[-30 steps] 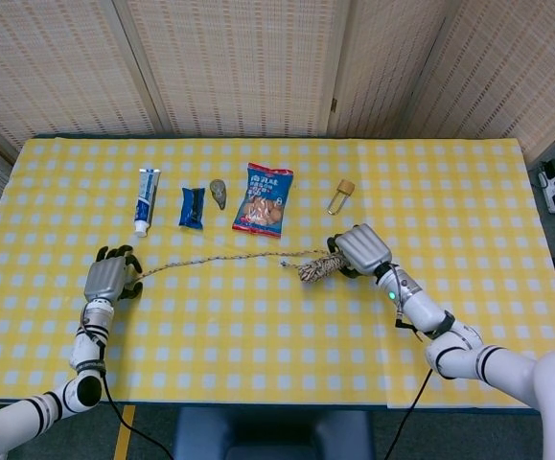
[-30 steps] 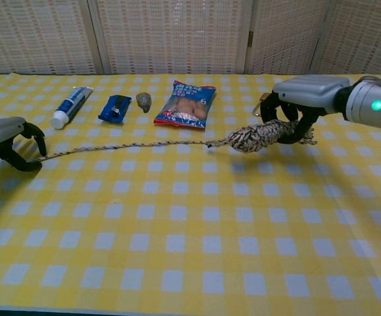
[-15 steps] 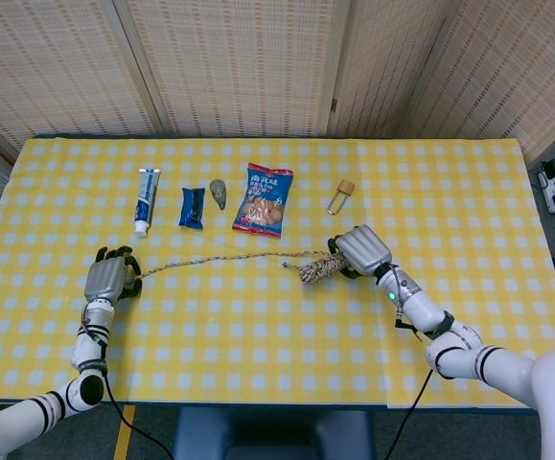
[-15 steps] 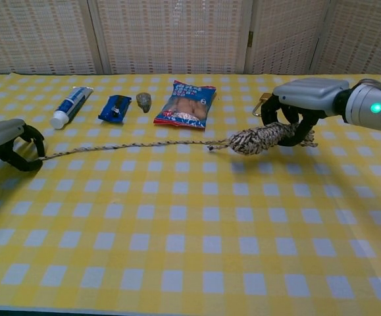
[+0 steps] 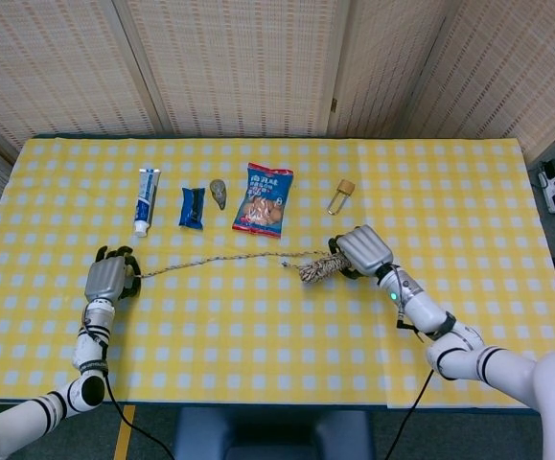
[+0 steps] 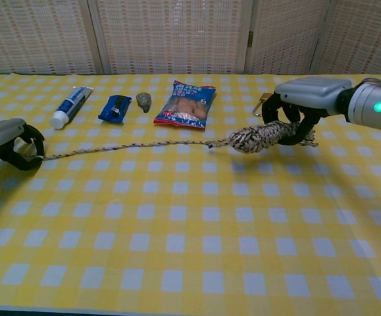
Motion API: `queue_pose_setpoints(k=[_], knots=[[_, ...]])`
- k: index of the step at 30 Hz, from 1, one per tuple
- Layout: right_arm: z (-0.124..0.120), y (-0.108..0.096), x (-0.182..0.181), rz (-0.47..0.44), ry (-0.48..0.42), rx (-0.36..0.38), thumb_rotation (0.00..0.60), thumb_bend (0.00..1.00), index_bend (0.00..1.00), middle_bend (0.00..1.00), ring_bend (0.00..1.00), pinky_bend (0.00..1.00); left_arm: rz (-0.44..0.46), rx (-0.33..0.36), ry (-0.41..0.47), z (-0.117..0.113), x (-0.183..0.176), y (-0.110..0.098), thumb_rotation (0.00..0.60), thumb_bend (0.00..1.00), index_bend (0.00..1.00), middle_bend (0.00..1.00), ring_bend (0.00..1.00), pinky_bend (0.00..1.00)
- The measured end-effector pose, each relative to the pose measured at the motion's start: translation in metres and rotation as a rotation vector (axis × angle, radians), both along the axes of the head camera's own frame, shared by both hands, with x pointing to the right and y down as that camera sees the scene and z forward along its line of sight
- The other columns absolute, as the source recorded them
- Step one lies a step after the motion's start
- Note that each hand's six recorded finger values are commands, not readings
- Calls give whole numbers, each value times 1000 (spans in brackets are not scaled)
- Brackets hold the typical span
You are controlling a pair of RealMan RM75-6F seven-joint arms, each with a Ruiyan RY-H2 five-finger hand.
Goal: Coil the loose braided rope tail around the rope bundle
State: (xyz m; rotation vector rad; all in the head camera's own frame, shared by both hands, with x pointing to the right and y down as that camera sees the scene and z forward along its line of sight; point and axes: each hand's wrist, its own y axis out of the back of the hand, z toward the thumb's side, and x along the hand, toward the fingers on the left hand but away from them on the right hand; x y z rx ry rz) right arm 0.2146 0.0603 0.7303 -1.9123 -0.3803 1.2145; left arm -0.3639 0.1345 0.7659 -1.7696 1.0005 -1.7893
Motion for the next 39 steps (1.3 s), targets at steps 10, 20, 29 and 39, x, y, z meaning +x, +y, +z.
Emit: queue_pose_setpoints(k=[10, 20, 29, 39], knots=[[-20, 2, -6, 29, -105, 8, 600, 489, 775, 615, 666, 510, 24, 96, 48, -30, 4, -18, 600, 558, 628, 273, 246, 15], [-42, 33, -48, -4, -285, -70, 600, 489, 783, 631, 681, 538, 65, 210, 237, -105, 36, -54, 600, 557, 628, 279, 250, 32], [-34, 51, -87, -14, -307, -120, 600, 508, 802, 657, 727, 576, 139, 270, 402, -169, 93, -87, 600, 557, 628, 279, 250, 33], [-22, 59, -123, 137, -389, -192, 600, 520, 823, 671, 747, 593, 222, 274, 544, -216, 144, -85, 600, 557, 627, 278, 250, 33]])
